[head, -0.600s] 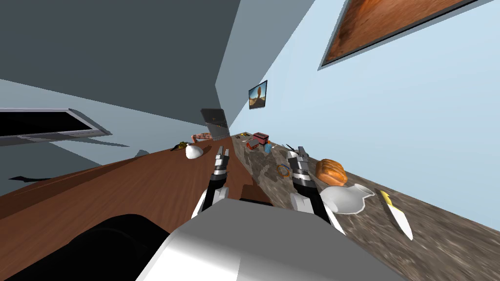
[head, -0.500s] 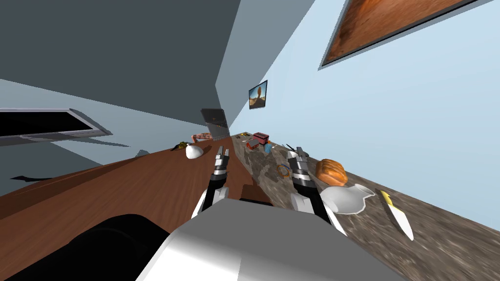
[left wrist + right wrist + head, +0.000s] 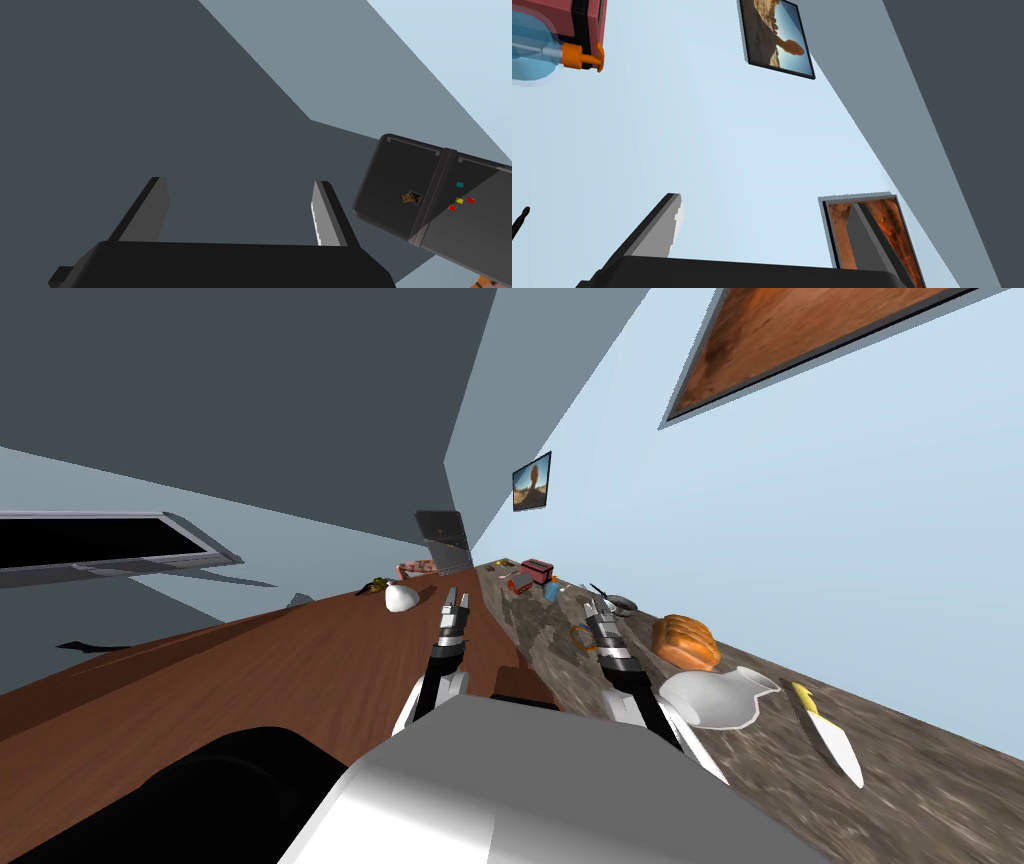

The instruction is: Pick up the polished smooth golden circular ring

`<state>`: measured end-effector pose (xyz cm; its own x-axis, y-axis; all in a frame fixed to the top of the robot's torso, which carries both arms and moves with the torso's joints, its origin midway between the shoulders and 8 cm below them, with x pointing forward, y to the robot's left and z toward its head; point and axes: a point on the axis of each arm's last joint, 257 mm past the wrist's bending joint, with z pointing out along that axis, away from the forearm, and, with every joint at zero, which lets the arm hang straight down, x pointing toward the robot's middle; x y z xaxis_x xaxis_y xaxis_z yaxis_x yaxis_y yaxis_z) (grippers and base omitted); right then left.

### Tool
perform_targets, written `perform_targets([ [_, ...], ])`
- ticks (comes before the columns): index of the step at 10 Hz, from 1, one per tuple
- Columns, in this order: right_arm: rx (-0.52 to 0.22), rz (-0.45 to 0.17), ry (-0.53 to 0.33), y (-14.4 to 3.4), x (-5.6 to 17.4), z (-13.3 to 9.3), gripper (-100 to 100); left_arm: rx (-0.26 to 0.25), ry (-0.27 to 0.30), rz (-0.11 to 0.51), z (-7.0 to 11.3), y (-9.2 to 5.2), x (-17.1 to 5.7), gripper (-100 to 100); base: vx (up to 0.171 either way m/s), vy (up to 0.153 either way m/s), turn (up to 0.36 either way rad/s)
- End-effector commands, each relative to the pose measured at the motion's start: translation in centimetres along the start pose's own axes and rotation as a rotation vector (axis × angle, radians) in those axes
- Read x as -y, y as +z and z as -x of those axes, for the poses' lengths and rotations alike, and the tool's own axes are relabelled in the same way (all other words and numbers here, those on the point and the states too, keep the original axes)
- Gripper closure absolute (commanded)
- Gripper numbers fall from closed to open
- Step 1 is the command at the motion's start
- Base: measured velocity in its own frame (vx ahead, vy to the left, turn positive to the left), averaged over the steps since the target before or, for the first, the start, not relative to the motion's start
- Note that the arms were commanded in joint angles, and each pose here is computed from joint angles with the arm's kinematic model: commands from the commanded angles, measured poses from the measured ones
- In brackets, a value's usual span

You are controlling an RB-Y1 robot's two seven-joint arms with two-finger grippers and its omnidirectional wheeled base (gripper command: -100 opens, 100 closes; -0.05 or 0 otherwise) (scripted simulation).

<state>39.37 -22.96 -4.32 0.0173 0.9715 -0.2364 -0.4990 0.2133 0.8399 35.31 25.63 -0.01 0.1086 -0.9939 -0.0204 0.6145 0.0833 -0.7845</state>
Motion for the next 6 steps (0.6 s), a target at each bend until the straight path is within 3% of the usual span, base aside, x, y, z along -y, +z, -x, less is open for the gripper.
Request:
perform_targets([
  [1,-0.045,-0.033,-0.078,-0.2,1.7,-0.7,-100,0.0,0.0,0.0,0.0,0.0,0.0,0,-0.03,0.046,0.038],
  [6,-0.184,-0.137,-0.352,-1.7,7.7,-2.1,-100,0.0,0.0,0.0,0.0,0.0,0.0,0,-0.025,0.056,0.052],
])
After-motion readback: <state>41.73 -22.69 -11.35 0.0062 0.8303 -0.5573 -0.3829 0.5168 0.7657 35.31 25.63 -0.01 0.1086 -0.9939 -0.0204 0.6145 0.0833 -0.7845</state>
